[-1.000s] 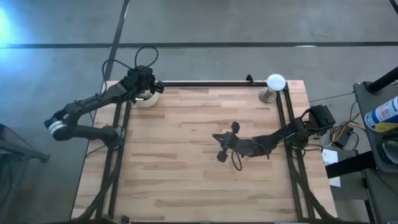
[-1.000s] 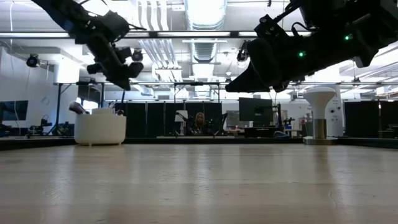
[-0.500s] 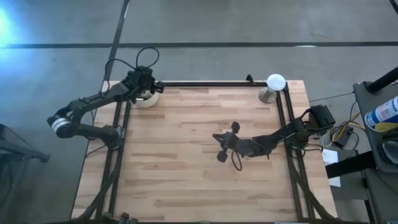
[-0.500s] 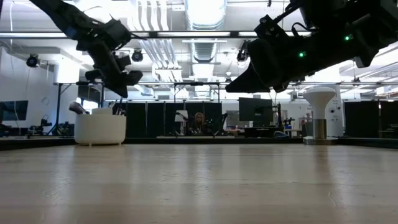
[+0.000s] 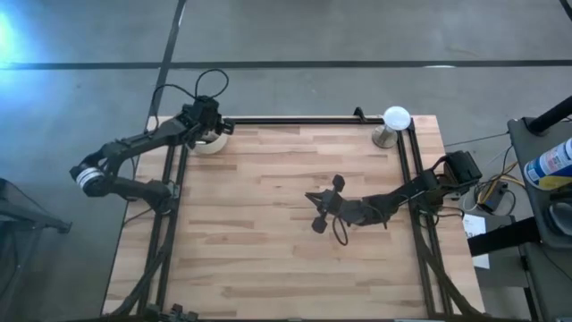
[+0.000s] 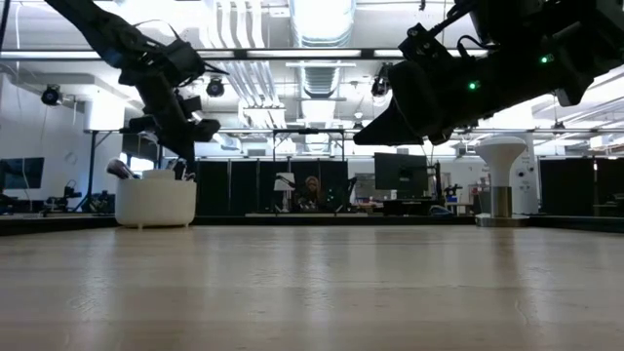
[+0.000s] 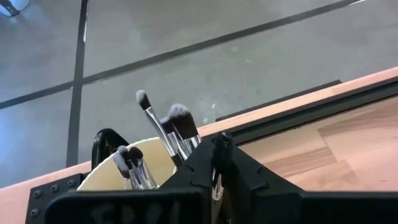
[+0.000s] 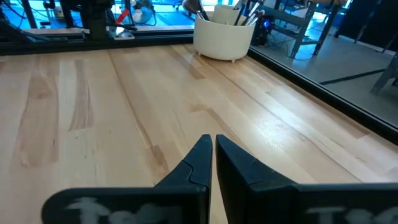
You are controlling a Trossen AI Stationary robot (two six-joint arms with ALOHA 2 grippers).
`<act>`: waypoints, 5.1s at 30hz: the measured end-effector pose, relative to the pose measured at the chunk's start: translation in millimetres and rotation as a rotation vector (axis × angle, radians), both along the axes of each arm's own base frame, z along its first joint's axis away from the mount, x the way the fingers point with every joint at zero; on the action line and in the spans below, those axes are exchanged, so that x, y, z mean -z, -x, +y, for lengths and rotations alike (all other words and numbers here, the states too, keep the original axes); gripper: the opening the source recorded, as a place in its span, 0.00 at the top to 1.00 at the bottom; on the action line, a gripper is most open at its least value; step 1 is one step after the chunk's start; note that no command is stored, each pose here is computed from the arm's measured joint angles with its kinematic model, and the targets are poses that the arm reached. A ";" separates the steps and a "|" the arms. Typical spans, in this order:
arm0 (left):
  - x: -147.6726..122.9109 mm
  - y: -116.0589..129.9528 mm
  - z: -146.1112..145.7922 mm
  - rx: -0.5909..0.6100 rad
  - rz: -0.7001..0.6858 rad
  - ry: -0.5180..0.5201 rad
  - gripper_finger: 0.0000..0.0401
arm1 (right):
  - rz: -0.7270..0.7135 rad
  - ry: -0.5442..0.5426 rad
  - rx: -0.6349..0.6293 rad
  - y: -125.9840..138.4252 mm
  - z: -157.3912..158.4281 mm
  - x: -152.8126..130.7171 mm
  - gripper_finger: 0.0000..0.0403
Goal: Put items in baskets/containers
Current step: Put the brow brush into the organizer, then return to Home Position
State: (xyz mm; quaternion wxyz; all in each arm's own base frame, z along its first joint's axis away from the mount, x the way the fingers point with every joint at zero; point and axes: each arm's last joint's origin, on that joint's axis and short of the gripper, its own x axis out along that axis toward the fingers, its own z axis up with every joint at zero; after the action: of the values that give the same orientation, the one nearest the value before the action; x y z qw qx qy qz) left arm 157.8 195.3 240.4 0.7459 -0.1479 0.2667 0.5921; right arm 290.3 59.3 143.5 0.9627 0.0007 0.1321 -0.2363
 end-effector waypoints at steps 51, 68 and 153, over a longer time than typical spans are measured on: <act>48.1 27.0 -126.6 0.966 -0.603 -0.486 1.00 | -0.052 0.139 -0.406 79.6 -73.9 -62.2 0.98; 55.5 38.3 -135.8 1.045 -0.668 -0.532 1.00 | -0.353 0.271 -0.392 181.5 -72.4 -55.2 0.98; 75.4 66.7 -157.1 0.890 -0.585 -0.327 1.00 | -0.343 0.220 -0.235 203.7 -100.0 -36.5 0.98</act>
State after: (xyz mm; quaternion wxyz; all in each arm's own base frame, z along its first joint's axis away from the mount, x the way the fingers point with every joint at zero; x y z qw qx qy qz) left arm 91.1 38.1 165.0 0.9802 -0.0616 -0.0103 0.1880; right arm 86.5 -40.7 180.1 0.9862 -0.0797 -0.0610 -0.1320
